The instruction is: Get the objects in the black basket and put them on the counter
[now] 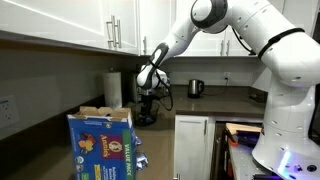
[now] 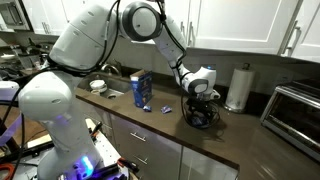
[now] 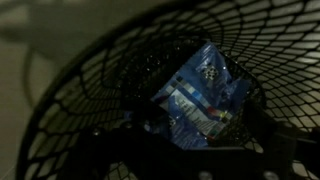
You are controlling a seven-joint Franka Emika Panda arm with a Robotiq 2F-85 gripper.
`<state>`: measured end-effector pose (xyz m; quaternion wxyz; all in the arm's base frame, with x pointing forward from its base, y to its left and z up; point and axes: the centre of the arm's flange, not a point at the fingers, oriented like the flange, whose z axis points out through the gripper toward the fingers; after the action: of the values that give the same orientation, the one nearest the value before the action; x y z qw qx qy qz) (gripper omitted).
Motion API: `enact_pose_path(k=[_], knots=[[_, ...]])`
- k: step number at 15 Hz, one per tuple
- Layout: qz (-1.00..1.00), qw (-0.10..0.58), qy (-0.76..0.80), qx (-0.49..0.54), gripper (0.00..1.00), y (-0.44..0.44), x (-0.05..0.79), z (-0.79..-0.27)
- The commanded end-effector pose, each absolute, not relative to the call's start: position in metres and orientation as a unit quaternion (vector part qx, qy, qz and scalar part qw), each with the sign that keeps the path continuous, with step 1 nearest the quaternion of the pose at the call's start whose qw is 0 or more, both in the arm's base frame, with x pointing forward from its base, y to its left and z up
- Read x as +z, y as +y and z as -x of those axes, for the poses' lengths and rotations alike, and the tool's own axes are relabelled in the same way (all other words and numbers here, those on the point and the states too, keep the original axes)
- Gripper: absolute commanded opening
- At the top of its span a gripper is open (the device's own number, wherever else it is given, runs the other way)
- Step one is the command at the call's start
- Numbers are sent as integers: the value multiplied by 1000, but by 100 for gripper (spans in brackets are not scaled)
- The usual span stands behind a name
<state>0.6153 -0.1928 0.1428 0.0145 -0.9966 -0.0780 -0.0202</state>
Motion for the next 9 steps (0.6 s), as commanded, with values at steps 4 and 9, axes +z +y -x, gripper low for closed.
enact_pose_path(k=[4,9], knots=[[995,14,-90,-44,52,-209,145,-632],[996,12,-82,-37,20,-201,152,-629]])
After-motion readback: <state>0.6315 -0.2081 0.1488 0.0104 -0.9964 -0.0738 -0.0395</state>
